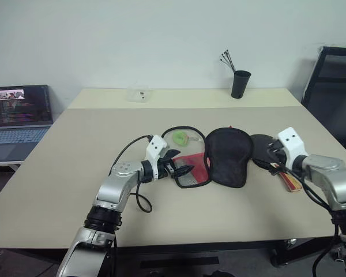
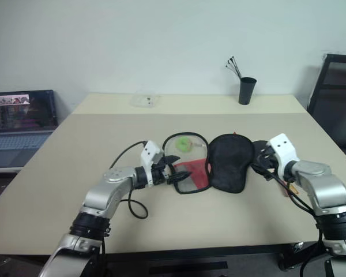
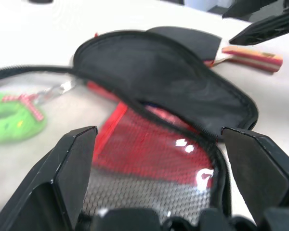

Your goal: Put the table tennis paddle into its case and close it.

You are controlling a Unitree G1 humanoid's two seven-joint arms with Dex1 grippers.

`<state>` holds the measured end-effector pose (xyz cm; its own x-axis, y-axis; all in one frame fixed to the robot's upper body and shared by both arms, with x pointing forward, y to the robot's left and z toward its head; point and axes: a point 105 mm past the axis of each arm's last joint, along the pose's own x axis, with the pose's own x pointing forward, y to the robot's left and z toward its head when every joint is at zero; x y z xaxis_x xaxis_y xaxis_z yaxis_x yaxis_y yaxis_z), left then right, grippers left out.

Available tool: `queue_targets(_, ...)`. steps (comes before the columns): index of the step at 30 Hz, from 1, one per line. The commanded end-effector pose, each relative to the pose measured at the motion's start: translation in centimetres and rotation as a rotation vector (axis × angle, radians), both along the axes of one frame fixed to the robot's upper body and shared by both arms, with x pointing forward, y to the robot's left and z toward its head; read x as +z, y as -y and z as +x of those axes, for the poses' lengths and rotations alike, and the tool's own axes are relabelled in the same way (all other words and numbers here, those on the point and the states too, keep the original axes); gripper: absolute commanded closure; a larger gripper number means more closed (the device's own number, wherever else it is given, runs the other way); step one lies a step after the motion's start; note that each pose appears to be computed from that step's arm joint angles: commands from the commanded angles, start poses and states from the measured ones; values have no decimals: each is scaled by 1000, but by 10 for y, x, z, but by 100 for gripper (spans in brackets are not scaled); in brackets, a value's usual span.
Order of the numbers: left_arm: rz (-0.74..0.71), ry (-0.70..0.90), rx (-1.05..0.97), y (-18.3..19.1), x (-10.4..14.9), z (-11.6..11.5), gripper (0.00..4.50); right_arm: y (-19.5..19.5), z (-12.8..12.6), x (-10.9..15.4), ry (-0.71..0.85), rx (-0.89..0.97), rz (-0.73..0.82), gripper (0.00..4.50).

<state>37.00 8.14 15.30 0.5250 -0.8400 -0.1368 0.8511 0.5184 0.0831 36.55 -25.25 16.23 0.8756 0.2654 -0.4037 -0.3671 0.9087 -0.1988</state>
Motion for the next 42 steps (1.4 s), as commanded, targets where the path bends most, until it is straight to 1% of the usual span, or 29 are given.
queue_targets(1,-27,49,-94,7,18,-7,0,22,-6,-2,-37,-65,63,7)
queue_targets(4,-11,54,-136,9,16,-10,0,34,-7,-14,-74,-112,72,7)
queue_targets(7,-23,65,-170,15,20,-12,0,46,-5,-24,-102,-153,72,7)
queue_targets(12,-20,70,-181,16,21,-13,0,55,0,-34,-122,-169,62,7)
queue_targets(17,-12,66,-163,12,17,-12,0,51,6,-42,-130,-172,103,7)
queue_targets(23,-1,58,-144,5,10,-10,0,44,7,-53,-160,-157,115,7)
queue_targets(24,1,57,-141,4,9,-9,0,42,8,-56,-163,-158,112,23)
queue_targets(26,2,56,-136,2,7,-10,0,41,10,-59,-162,-168,103,70)
queue_targets(31,4,54,-130,1,6,-12,0,45,14,-61,-149,-223,111,228)
queue_targets(34,6,53,-123,0,6,-14,0,53,14,-60,-134,-284,118,331)
queue_targets(35,6,52,-120,-1,6,-15,0,57,14,-58,-129,-302,116,341)
queue_targets(39,4,44,-110,-1,4,-18,0,77,15,-43,-71,-398,120,341)
queue_targets(42,1,39,-104,-1,2,-19,0,85,19,-22,1,-444,125,341)
